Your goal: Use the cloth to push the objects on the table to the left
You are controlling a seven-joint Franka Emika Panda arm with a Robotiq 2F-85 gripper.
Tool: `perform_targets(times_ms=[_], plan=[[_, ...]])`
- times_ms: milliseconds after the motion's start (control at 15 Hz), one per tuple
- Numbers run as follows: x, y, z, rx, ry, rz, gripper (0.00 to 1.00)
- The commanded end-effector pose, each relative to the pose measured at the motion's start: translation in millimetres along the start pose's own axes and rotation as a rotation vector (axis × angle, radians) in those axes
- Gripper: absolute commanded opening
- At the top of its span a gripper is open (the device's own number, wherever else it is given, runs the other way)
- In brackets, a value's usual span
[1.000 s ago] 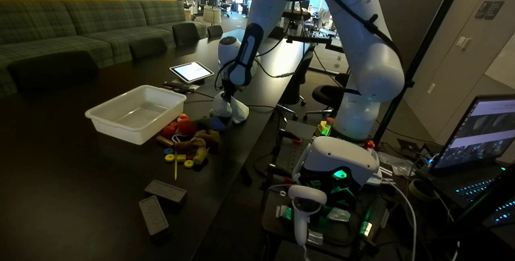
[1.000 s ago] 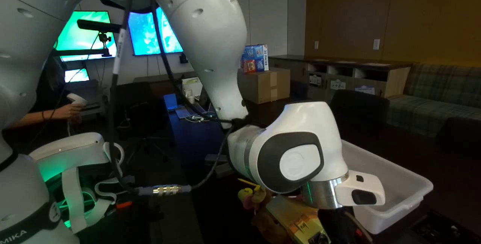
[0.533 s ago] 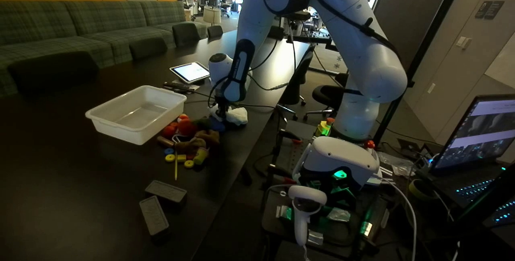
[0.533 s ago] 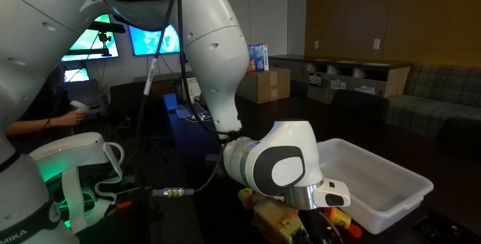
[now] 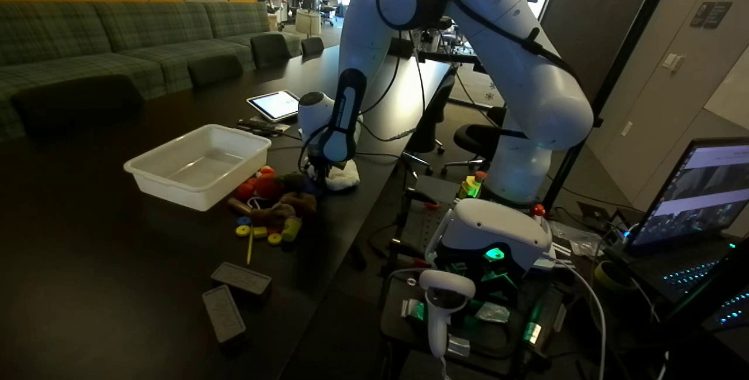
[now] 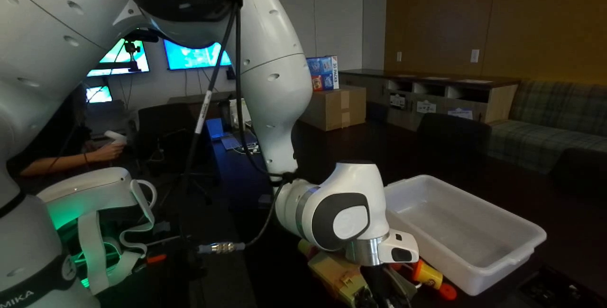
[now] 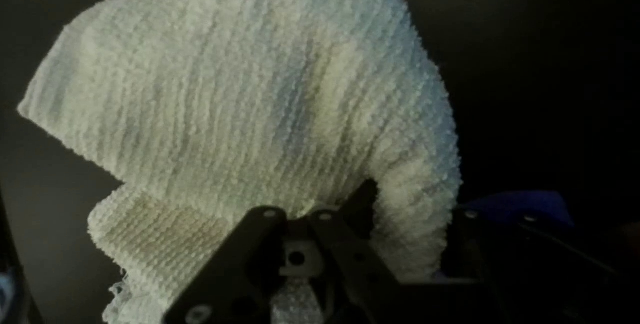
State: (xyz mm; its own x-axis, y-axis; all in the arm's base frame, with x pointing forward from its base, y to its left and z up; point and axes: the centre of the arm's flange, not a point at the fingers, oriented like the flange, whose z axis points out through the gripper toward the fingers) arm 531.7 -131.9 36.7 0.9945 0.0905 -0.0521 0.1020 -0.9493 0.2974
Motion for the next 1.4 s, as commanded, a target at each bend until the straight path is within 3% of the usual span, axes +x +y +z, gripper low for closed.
perform_targets(times_ms=[0, 467, 1333], plan=[[11, -47, 7, 0.040, 0.020, -0.046, 0.07], [18, -144, -41, 0.089, 0.072, -0.159, 0.07], [-7, -411, -134, 0.189, 0.086, -0.223, 0.07]])
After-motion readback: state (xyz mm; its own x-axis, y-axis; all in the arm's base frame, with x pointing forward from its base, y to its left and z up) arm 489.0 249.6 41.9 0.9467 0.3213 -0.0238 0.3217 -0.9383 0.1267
